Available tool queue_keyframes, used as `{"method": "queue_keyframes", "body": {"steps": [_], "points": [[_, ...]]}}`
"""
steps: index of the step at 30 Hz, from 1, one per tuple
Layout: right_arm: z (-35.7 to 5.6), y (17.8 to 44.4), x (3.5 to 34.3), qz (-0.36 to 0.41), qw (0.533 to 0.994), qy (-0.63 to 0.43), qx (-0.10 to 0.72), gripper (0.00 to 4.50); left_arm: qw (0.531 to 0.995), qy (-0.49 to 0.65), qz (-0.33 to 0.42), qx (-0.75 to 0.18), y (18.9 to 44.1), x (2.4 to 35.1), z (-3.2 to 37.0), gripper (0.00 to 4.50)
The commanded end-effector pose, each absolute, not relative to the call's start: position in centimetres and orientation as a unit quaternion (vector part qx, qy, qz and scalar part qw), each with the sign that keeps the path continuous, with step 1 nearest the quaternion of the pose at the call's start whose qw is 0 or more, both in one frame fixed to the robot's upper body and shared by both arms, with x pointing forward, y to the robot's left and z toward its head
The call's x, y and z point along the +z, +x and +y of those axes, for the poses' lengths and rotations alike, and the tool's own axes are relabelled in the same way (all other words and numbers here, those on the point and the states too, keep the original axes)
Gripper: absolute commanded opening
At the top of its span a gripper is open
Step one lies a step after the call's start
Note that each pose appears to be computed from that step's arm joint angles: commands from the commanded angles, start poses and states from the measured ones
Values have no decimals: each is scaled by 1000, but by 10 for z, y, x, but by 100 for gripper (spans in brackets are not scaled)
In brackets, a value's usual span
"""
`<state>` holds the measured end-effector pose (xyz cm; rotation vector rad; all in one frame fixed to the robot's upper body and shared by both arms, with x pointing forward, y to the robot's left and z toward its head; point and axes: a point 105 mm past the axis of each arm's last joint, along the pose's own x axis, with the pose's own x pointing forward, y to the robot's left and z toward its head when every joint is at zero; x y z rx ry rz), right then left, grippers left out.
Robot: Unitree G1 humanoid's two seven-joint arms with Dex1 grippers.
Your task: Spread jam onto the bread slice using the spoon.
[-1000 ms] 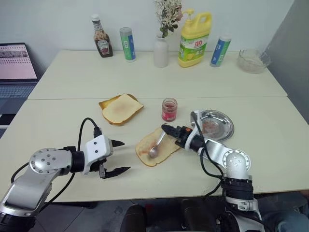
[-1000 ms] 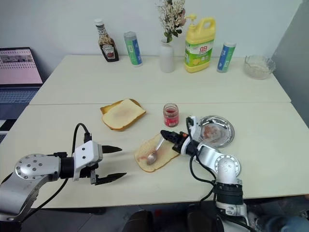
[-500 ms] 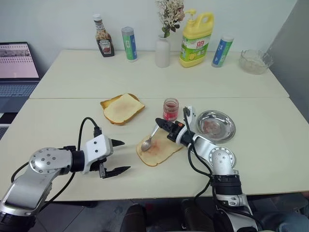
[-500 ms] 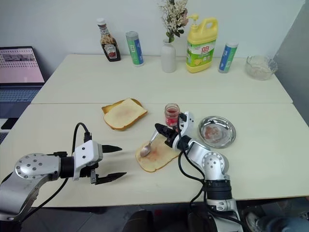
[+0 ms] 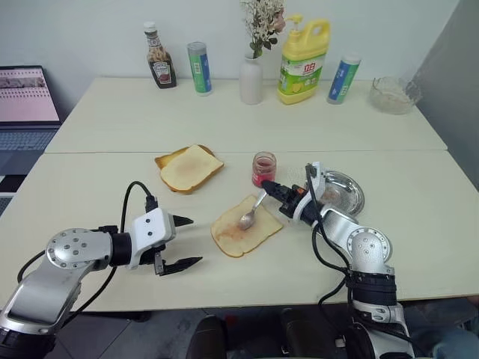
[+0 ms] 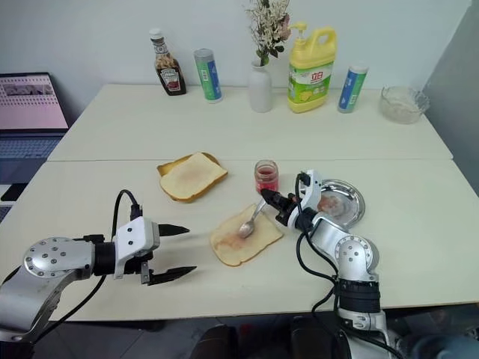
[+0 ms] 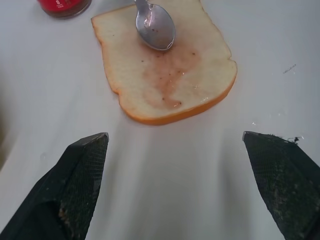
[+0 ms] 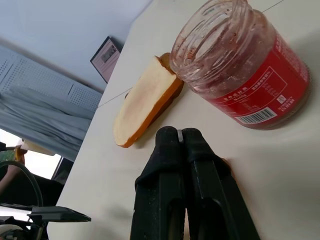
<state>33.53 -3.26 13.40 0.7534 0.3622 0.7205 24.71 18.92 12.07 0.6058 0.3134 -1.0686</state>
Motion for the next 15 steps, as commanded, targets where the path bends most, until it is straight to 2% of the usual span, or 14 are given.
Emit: {"method": "queue_keyframes", "body": {"steps": [1, 7, 15], "points": [[-9, 330, 145, 162, 838, 364, 373, 4, 805, 291, 132, -501, 248, 128, 188, 450], [9, 332, 128, 184, 835, 355, 378, 4, 802, 294, 133, -502, 248, 129, 188, 450], [-39, 336, 119, 185, 859, 333, 342, 4, 802, 294, 131, -503, 247, 129, 186, 450]]}}
